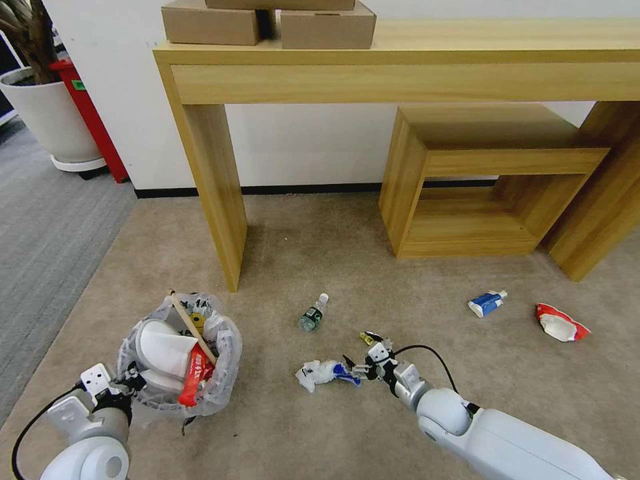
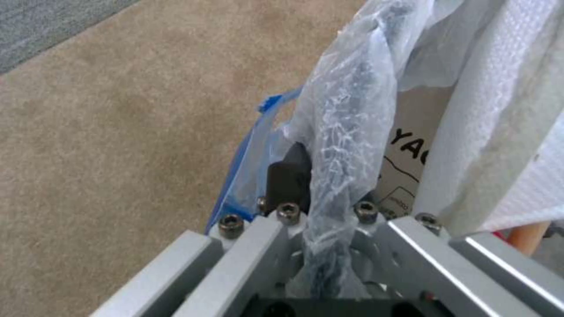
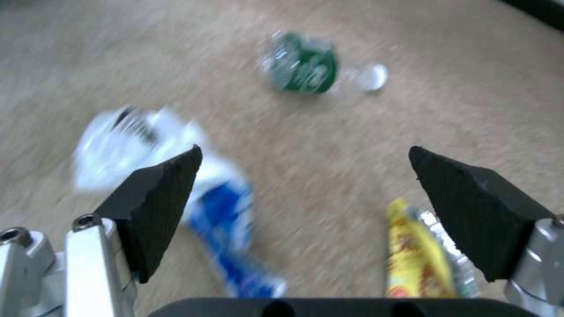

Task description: Pick up the trash bin and place the garbage on the floor into it.

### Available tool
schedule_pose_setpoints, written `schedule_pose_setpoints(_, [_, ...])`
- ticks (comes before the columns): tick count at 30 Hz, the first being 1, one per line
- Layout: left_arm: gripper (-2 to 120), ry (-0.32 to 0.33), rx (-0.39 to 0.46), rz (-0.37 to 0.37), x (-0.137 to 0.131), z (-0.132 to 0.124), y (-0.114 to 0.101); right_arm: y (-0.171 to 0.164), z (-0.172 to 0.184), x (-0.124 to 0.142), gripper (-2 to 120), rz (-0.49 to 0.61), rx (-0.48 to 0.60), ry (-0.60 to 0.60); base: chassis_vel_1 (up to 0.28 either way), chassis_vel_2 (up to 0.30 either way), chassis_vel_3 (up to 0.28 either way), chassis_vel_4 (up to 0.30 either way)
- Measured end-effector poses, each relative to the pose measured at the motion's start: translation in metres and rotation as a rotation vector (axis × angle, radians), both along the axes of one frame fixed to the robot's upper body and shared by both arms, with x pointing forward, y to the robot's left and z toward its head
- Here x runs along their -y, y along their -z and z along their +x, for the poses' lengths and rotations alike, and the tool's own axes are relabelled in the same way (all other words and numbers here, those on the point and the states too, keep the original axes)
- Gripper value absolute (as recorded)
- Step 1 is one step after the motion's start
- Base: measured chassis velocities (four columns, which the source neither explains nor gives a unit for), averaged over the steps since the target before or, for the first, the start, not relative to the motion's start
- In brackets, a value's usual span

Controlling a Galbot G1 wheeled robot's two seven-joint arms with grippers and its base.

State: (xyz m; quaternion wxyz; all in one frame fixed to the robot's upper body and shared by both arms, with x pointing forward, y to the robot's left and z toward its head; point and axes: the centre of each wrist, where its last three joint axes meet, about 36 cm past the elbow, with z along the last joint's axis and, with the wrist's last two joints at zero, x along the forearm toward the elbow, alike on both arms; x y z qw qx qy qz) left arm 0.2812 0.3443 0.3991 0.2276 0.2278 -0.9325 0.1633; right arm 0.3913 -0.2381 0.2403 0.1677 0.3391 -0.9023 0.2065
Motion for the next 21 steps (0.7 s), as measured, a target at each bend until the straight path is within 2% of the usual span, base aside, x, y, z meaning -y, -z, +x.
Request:
schedule_pose_setpoints(2, [0,-0.001,0.000,0.001,-0.001,0.000,0.000,0.005,-0.003,0.003,89,-0.017,0.001,-0.016,0.000,0.000,0.000,0.000])
schedule_pose_setpoints(5, [0,-0.007,0.000,0.001,0.000,-0.002,0.002,0.024,0.001,0.019,89,-0.103,0.048,-0.121,0.000,0.000,0.000,0.000])
schedule_pose_setpoints(21, [0,-0.018,-0.001,-0.003,0.001,-0.003,0.008,0.062,0.012,-0.001,86,-0.131,0.005,-0.106,0.000,0.000,0.000,0.000])
